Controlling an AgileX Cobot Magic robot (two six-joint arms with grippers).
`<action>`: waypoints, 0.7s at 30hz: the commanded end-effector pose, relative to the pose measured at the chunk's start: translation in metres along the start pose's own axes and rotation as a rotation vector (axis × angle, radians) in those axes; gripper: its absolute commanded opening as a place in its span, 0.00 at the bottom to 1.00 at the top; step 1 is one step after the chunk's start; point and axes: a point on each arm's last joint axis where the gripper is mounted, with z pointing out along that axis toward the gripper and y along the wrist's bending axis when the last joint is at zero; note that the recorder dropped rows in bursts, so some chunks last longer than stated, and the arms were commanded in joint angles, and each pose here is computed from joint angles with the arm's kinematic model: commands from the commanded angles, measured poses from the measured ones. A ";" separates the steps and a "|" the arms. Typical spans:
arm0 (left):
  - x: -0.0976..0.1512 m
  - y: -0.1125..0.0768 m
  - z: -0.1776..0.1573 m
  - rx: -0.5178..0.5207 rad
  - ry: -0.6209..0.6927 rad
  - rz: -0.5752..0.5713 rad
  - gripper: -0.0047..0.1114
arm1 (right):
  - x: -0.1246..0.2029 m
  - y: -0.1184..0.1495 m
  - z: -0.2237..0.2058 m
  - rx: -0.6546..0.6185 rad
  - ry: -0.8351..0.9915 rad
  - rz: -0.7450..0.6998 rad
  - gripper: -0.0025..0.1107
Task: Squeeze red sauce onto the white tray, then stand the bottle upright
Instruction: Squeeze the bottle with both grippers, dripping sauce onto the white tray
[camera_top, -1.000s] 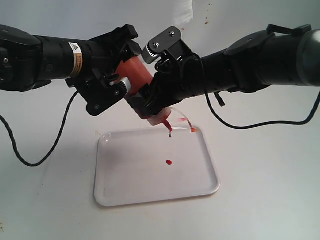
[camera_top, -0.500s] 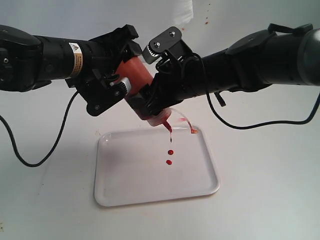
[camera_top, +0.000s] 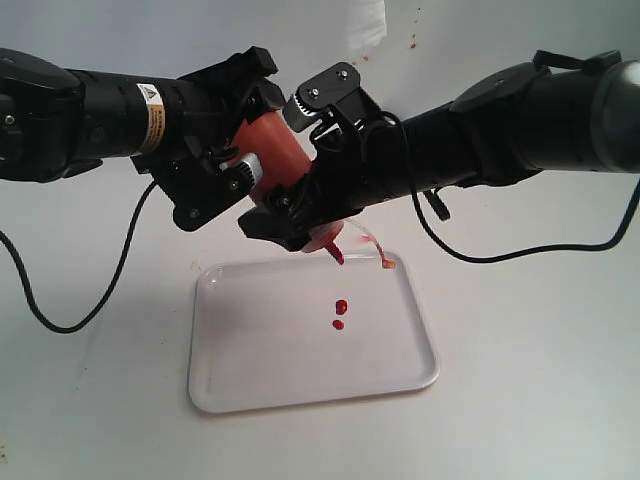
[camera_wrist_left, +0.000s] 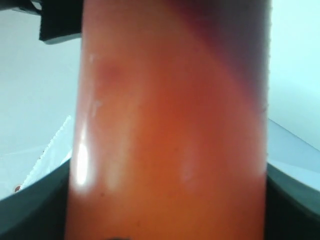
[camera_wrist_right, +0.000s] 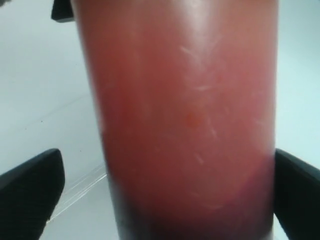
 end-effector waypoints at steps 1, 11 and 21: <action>0.004 0.007 -0.006 -0.025 0.017 -0.043 0.04 | 0.000 -0.002 0.000 0.021 0.000 0.001 0.92; 0.004 0.007 -0.006 -0.025 0.017 -0.043 0.04 | 0.000 -0.002 0.000 0.019 0.001 0.000 0.03; 0.004 0.007 -0.006 -0.025 0.017 -0.043 0.04 | 0.000 -0.002 0.000 0.019 0.001 0.000 0.03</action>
